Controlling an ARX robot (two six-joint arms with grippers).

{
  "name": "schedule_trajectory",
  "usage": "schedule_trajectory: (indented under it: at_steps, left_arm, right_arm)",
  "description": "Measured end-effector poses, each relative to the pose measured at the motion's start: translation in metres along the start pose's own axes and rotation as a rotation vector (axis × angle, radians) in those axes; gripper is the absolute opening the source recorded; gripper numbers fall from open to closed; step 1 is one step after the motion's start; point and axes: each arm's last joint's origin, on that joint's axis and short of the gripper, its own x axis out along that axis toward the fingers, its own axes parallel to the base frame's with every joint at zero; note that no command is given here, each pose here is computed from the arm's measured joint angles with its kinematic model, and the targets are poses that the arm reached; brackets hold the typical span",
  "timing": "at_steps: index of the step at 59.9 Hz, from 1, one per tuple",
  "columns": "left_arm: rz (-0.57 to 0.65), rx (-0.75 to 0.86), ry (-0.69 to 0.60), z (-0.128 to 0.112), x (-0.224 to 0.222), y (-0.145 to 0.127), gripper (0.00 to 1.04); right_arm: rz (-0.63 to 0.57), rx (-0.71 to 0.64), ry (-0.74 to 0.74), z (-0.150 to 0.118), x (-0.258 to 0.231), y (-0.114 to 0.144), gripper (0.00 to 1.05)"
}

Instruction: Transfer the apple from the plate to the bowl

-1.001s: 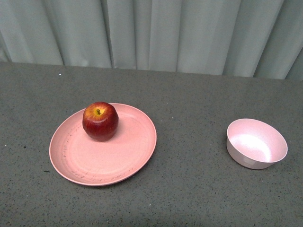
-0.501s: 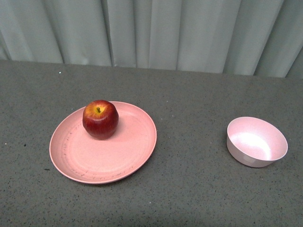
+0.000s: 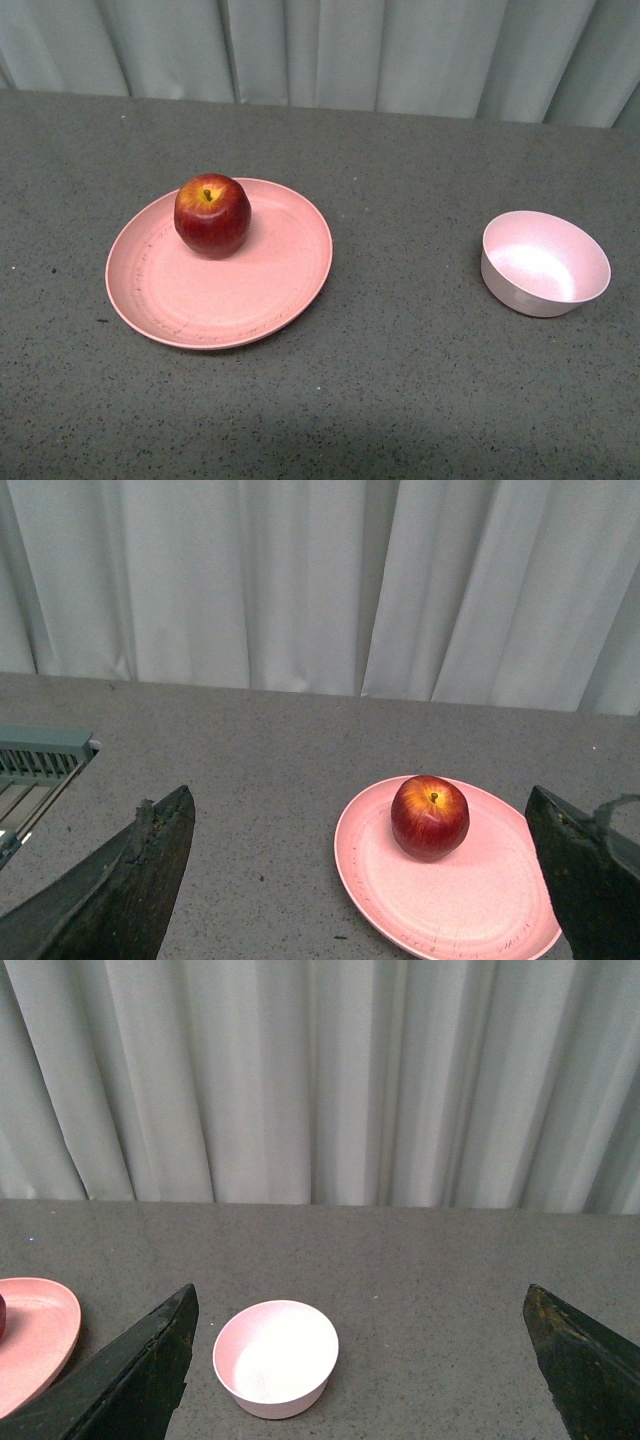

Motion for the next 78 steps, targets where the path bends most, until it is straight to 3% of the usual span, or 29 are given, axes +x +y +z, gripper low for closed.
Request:
schedule_trajectory:
  at_steps: [75,78]
  left_arm:
    - [0.0,0.0,0.0,0.0,0.0,0.0,0.98]
    - [0.0,0.0,0.0,0.0,0.0,0.0,0.98]
  right_arm:
    - [0.0,0.0,0.0,0.0,0.0,0.0,0.95]
    - [-0.08,-0.014,0.044,-0.0008,0.0004,-0.0003,0.95]
